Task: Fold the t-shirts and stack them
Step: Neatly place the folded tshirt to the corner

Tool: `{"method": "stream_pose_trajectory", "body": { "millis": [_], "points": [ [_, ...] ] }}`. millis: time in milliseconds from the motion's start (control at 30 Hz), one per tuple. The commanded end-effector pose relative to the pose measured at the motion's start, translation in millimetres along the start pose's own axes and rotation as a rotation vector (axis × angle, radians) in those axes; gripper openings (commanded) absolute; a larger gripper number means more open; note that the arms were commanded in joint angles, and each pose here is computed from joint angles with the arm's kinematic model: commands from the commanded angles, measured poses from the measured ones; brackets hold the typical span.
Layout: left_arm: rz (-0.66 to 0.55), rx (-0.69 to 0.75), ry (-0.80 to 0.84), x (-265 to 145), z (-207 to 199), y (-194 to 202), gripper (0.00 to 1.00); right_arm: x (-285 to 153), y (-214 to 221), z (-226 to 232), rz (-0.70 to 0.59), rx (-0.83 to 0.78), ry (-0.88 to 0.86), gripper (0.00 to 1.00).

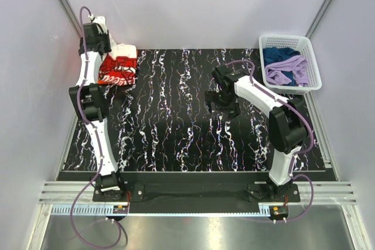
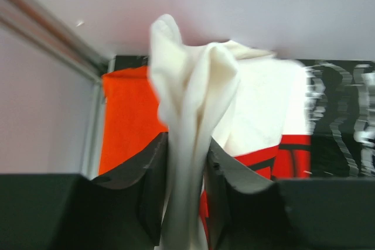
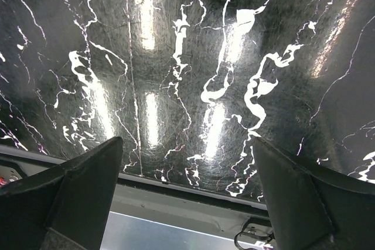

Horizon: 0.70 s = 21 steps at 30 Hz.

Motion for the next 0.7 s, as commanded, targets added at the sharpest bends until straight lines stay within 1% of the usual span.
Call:
{"method": "stream_pose_trajectory", "body": {
  "millis": [0, 33, 67, 100, 133, 167, 200, 300, 333, 367, 433, 467, 500, 533, 567, 633, 667],
  "points": [
    [-0.127, 0.023, -0.249, 4.5, 39.3, -26.4, 0.32, -5.8, -5.1, 3.3, 0.008, 0.024, -0.023, 1.0],
    [-0.146, 0.015, -0.295, 1.3, 45.4, -31.1, 0.33, -5.8, -4.7, 3.3, 0.012, 0.026, -0.022, 1.0],
    [-0.21, 0.018, -0.338, -3.5, 49.8, -45.7, 0.39, -6.3, -2.4, 2.5, 0.019, 0.03, -0.018, 1.0],
    [-0.238, 0.015, -0.33, -7.1, 48.6, -54.2, 0.45, -6.8, -0.9, 2.0, 0.017, 0.032, -0.017, 1.0],
    [-0.291, 0.002, -0.308, -17.9, 46.0, -73.8, 0.48, -10.3, 0.7, 2.9, 0.007, 0.03, -0.024, 1.0],
    [-0.325, -0.028, -0.282, -22.3, 42.1, -82.6, 0.52, -8.6, 3.0, 2.2, 0.009, 0.033, -0.025, 1.0],
    [-0.338, -0.029, -0.228, -24.6, 32.7, -88.0, 0.55, -9.0, 4.1, 2.4, 0.008, 0.034, -0.03, 1.0],
    [-0.337, -0.014, -0.192, -40.7, 10.7, -98.5, 0.61, -11.0, 3.8, 4.2, -0.007, 0.036, -0.053, 1.0],
    [-0.307, 0.001, -0.198, -40.1, 6.0, -90.6, 0.62, -14.8, 2.7, 4.9, -0.025, 0.035, -0.058, 1.0],
    [-0.304, 0.016, -0.196, -50.6, -0.1, -95.4, 0.62, -16.1, 4.1, 4.8, -0.028, 0.029, -0.062, 1.0],
    [-0.284, 0.004, -0.183, -59.3, -4.8, -93.2, 0.61, -22.3, 6.4, 4.8, -0.054, 0.027, -0.069, 1.0],
    [-0.24, -0.011, -0.177, -58.6, -7.5, -79.6, 0.61, -20.3, 10.5, 3.3, -0.05, 0.03, -0.068, 1.0],
    [-0.25, -0.026, -0.162, -71.9, -10.3, -86.0, 0.6, -20.6, 12.8, 3.8, -0.046, 0.033, -0.078, 1.0],
    [-0.233, -0.042, -0.141, -75.4, -13.3, -82.0, 0.59, -23.0, 13.3, 5.0, -0.061, 0.034, -0.091, 1.0],
    [-0.19, -0.081, -0.092, -76.4, -20.1, -71.1, 0.58, -21.5, 18.2, 5.5, -0.051, 0.043, -0.108, 1.0],
    [-0.159, -0.13, -0.006, -87.9, -31.8, -69.8, 0.52, -25.3, 19.1, 8.4, -0.078, 0.042, -0.138, 1.0],
    [-0.111, -0.183, 0.035, -91.8, -41.5, -62.8, 0.52, -25.2, 21.3, 8.1, -0.077, 0.049, -0.144, 1.0]
  ]
}}
Point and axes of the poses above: each gripper's point midway between its finger pads, its own x axis out along the fingers, its own z axis along the line the jaws close on, y = z × x, the point moved 7 cm from there along -x, back along the fingers, and after that the axes turned 6 degrees about -x, right-handed, at the moved point
